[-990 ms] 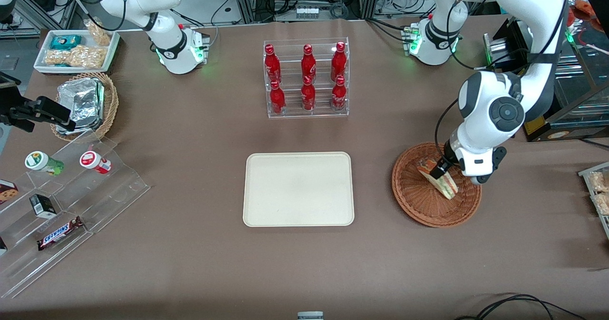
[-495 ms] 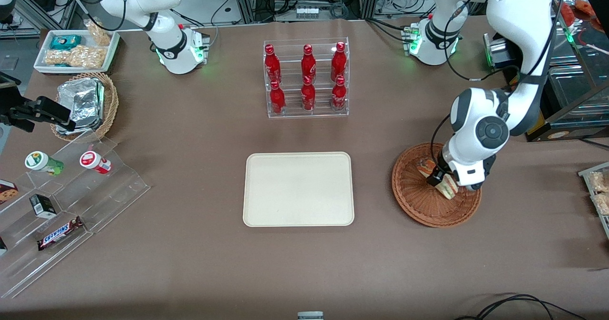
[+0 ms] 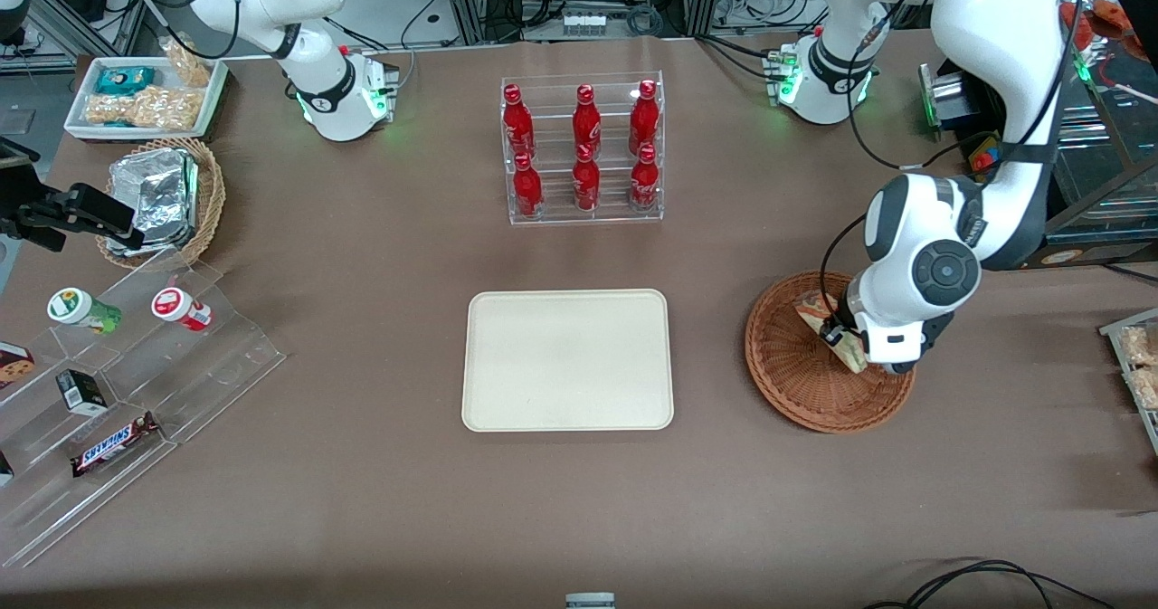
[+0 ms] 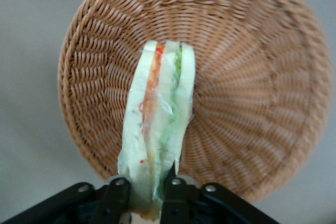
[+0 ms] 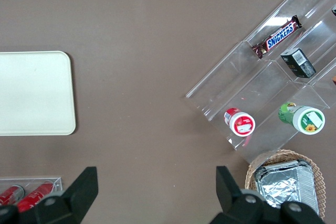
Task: Place sandwich from basket to tray
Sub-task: 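Carry the sandwich with the left gripper over the cream tray, then lower the sandwich onto the tray and open the left gripper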
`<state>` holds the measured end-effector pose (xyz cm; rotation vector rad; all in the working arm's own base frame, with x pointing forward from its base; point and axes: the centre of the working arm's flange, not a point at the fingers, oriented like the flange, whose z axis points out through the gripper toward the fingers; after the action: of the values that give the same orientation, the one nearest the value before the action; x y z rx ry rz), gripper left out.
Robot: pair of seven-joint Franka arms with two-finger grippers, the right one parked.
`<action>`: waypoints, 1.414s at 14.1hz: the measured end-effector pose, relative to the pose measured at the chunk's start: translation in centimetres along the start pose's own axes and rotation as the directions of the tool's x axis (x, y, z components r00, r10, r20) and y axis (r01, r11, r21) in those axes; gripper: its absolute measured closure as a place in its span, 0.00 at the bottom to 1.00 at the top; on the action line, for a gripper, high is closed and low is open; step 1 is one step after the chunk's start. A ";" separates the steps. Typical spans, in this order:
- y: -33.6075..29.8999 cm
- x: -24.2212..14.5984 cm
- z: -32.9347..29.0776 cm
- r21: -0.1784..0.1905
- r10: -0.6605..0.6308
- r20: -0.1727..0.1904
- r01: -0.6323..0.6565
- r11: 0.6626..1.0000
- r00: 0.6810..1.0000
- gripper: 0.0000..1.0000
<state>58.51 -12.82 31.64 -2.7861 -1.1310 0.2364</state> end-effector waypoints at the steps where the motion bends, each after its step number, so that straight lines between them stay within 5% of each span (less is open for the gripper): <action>1: 1.0 -1.0 -1.8 0.004 0.040 -0.003 -0.040 0.999 0.999 0.81; 3: 3.6 -3.9 -4.2 -0.009 0.206 -0.028 -0.207 0.978 0.978 0.81; 7: 11.5 -9.9 -6.1 -0.037 0.456 -0.089 -0.460 0.887 0.885 0.85; 11: 19.9 -15.4 -2.9 -0.059 0.559 -0.111 -0.567 0.822 0.822 0.85; 15: 24.9 -22.2 -0.2 -0.128 0.637 -0.146 -0.653 0.746 0.757 0.85; 20: 27.2 -28.5 2.5 -0.132 0.695 -0.153 -0.712 0.690 0.702 0.85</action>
<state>56.38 -51.98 27.24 -3.2193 0.0177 0.0640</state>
